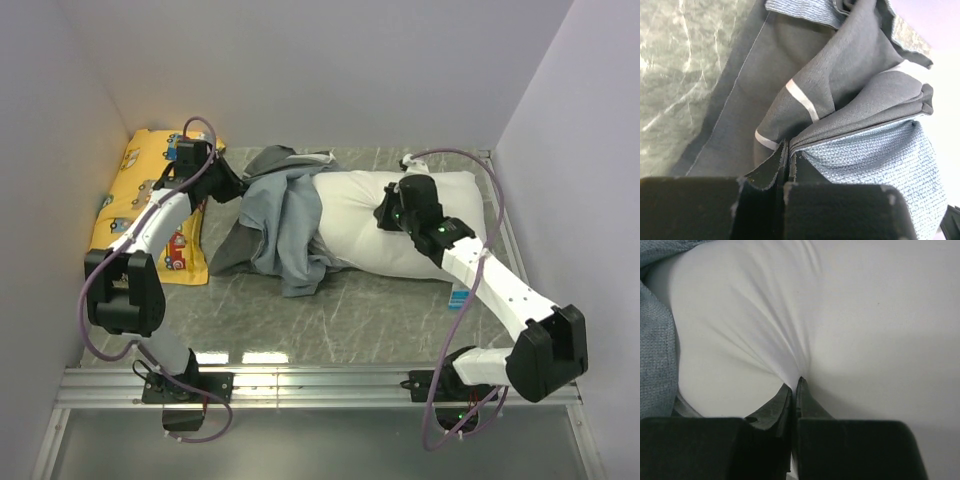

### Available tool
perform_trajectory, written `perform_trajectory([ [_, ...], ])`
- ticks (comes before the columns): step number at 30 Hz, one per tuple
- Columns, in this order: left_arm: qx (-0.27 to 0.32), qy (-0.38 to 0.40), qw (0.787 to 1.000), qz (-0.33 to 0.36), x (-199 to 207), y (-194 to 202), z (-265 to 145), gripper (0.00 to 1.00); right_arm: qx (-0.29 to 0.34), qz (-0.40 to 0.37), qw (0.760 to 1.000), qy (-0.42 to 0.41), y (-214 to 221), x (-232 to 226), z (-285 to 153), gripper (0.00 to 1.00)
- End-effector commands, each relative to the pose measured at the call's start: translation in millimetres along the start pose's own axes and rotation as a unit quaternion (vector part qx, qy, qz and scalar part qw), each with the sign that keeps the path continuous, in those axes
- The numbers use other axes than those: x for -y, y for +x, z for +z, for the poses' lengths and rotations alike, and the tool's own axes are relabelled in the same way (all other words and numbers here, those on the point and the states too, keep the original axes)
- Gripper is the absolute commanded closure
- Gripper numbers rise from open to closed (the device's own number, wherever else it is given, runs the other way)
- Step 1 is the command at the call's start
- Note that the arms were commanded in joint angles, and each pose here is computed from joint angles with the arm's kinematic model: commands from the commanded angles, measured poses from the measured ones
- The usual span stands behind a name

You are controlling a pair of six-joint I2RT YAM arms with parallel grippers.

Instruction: Remove the pillowcase from the pillow

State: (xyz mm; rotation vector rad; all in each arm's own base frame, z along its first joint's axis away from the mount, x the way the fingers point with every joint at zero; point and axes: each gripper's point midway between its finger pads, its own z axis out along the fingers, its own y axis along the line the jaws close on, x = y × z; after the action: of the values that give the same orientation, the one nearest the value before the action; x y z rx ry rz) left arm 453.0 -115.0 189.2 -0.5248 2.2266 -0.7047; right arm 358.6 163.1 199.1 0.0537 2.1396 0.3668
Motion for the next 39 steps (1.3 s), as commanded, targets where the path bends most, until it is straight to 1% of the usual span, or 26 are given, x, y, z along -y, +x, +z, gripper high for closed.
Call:
perform_trajectory([
  [1, 0.144, -0.086, 0.986, -0.014, -53.2, -98.2, -20.0, 1.0, 0.003, 0.009, 0.993, 0.12, 0.5, 68.7, -24.8, 1.0],
  [4, 0.123, -0.061, 0.991, -0.01, -48.6, -90.2, -10.6, 0.99, 0.006, 0.024, 0.996, 0.084, -2.6, 54.2, -24.3, 1.0],
  [5, 0.102, -0.029, 0.994, -0.007, -38.0, -83.3, -6.8, 0.98, 0.005, 0.027, 0.997, 0.066, -3.3, 47.8, -23.9, 1.0],
  [6, 0.093, -0.012, 0.996, -0.003, -32.9, -79.6, -5.7, 0.92, 0.004, 0.029, 0.998, 0.056, -4.6, 43.2, -23.0, 1.0],
  [7, 0.088, 0.003, 0.996, 0.0, -26.4, -77.3, -6.1, 0.82, 0.003, 0.033, 0.998, 0.049, -4.8, 40.2, -22.2, 1.0],
  [8, 0.095, 0.023, 0.995, 0.009, -12.8, -78.4, -12.3, 0.59, 0.002, 0.034, 0.999, 0.04, -5.4, 36.0, -20.8, 1.0],
  [10, 0.107, 0.032, 0.993, 0.03, 0.3, -79.8, -23.2, 0.43, -0.004, 0.035, 0.999, 0.041, -4.7, 35.5, -17.0, 1.0],
  [11, 0.109, 0.026, 0.993, 0.041, 8.1, -77.1, -33.8, 0.33, -0.006, 0.035, 0.999, 0.041, -4.5, 35.3, -15.2, 1.0],
  [13, 0.13, 0.011, 0.988, 0.081, 25.3, -77.5, -48.1, 0.29, -0.008, 0.035, 0.998, 0.043, -3.4, 35.8, -13.1, 1.0],
  [14, 0.145, 0.013, 0.985, 0.091, 34.3, -78.7, -63.7, 0.28, -0.007, 0.035, 0.999, 0.04, -4.0, 34.3, -12.4, 1.0],
  [15, 0.145, -0.002, 0.985, 0.098, 29.3, -72.6, -68.2, 0.27, -0.011, 0.035, 0.999, 0.039, -0.9, 34.5, -10.4, 1.0],
  [17, 0.151, 0.011, 0.982, 0.113, 44.5, -58.4, -86.3, 0.27, -0.013, 0.036, 0.998, 0.04, 0.6, 34.6, -8.5, 1.0],
  [18, 0.137, 0.003, 0.984, 0.118, 38.2, -41.5, -84.4, 0.26, -0.015, 0.036, 0.998, 0.04, 0.9, 34.6, -7.2, 1.0],
  [21, 0.118, 0.026, 0.982, 0.147, 59.5, 7.1, -92.7, 0.25, -0.016, 0.035, 0.999, 0.038, 0.4, 31.7, -5.0, 1.0],
  [24, 0.091, 0.052, 0.98, 0.172, 86.8, 67.5, -102.0, 0.25, -0.017, 0.03, 0.999, 0.038, -0.3, 28.9, -4.6, 1.0],
  [25, 0.074, 0.057, 0.98, 0.174, 87.7, 84.5, -98.5, 0.25, -0.017, 0.03, 0.999, 0.037, -0.7, 28.1, -4.8, 1.0],
  [26, 0.079, 0.06, 0.98, 0.172, 90.1, 92.2, -103.4, 0.24, -0.017, 0.029, 0.999, 0.038, -0.5, 28.6, -4.8, 1.0],
  [27, 0.064, 0.055, 0.983, 0.165, 82.3, 110.7, -99.1, 0.24, -0.017, 0.029, 0.999, 0.037, -0.6, 27.9, -5.1, 1.0],
  [28, 0.051, 0.064, 0.982, 0.172, 86.5, 130.2, -99.8, 0.23, -0.018, 0.027, 0.999, 0.037, -0.3, 27.5, -4.9, 1.0],
  [29, 0.064, 0.068, 0.981, 0.167, 89.3, 132.5, -99.5, 0.21, -0.018, 0.027, 0.999, 0.037, -0.6, 27.4, -4.7, 1.0],
  [30, 0.051, 0.062, 0.983, 0.164, 80.3, 148.0, -92.4, 0.14, -0.02, 0.026, 0.999, 0.035, 0.4, 26.2, -4.4, 1.0],
  [31, 0.041, 0.066, 0.983, 0.167, 81.7, 160.3, -86.0, 0.1, -0.02, 0.026, 0.999, 0.035, 0.3, 25.7, -3.6, 1.0],
  [33, 0.042, 0.068, 0.983, 0.163, 83.1, 169.0, -74.5, 0.09, -0.022, 0.024, 0.999, 0.034, 1.2, 22.3, -2.3, 1.0],
  [34, 0.044, 0.067, 0.983, 0.165, 84.8, 174.1, -70.0, 0.02, -0.023, 0.023, 0.999, 0.033, 2.0, 20.5, -1.8, 1.0],
  [37, 0.044, 0.033, 0.985, 0.165, 70.6, 184.0, -37.6, 0.02, -0.024, 0.018, 0.999, 0.035, 3.5, 18.4, -1.7, 1.0],
  [39, 0.039, 0.008, 0.985, 0.166, 61.1, 188.6, -25.5, 0.03, -0.026, 0.016, 0.999, 0.042, 5.9, 21.1, -1.6, 1.0],
])
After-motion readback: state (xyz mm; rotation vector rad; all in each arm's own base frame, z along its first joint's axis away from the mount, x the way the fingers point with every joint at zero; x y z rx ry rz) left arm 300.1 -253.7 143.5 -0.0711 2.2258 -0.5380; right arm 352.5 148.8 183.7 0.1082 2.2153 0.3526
